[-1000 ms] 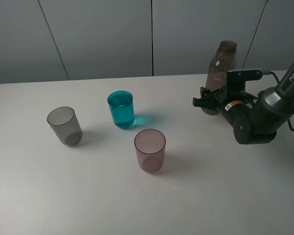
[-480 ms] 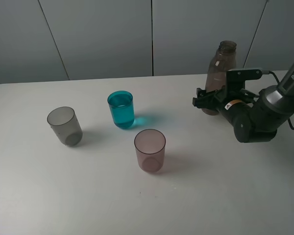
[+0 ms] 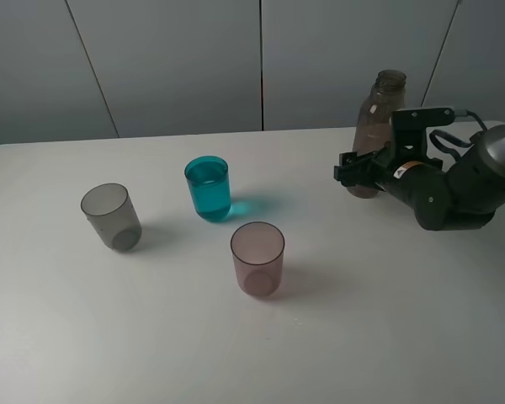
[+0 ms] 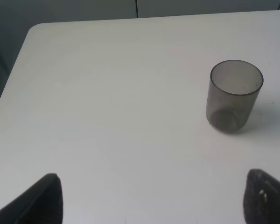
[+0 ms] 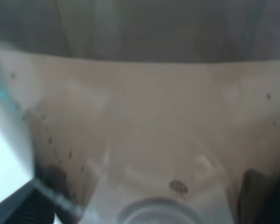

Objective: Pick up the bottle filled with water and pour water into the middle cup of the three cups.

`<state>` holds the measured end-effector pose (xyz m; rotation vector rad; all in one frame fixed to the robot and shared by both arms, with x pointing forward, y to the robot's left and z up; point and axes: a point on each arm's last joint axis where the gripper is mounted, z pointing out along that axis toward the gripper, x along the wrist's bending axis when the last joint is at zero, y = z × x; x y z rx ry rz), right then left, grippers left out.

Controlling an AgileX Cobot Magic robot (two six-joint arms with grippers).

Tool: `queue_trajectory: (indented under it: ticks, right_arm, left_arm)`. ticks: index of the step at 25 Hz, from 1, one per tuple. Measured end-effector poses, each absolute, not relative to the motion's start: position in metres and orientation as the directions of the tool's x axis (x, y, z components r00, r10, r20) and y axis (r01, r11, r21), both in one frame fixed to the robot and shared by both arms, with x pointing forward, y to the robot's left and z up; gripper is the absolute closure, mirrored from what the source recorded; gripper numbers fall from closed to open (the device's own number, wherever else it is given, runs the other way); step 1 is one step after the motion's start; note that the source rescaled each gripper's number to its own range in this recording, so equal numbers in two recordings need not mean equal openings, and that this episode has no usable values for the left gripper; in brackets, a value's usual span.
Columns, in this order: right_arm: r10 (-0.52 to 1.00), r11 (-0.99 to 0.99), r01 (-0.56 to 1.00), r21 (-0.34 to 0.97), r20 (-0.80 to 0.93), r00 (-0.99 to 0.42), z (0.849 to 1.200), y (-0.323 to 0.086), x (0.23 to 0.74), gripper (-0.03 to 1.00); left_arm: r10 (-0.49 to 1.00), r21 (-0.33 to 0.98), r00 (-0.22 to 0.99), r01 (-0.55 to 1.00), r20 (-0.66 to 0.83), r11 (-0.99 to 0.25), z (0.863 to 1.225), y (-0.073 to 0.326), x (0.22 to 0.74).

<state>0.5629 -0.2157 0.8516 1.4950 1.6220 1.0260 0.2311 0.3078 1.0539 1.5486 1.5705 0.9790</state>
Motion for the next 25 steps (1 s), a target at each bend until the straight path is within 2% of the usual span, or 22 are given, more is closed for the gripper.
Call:
queue_trajectory:
  ticks: [10,16,19,25]
  right_arm:
    - [0.993,0.030,0.558,0.830,0.039,-0.111,0.883,-0.222,0.530,0.27]
    - [0.984,0.076,0.607,0.791,0.039,-0.174,0.931,-0.220,0.517,0.27]
    - [0.969,0.140,0.665,0.733,0.036,-0.244,0.956,-0.216,0.512,0.27]
    - [0.932,0.264,0.674,0.691,-0.003,-0.361,1.008,-0.218,0.487,0.27]
  left_arm:
    - [0.999,0.888,-0.027,0.459,0.021,-0.007,1.054,0.308,0.231]
    - [0.999,0.888,-0.027,0.459,0.021,-0.007,1.054,0.308,0.231]
    - [0.999,0.888,-0.027,0.459,0.021,-0.007,1.054,0.308,0.231]
    - [0.999,0.888,-0.027,0.459,0.021,-0.007,1.054,0.308,0.231]
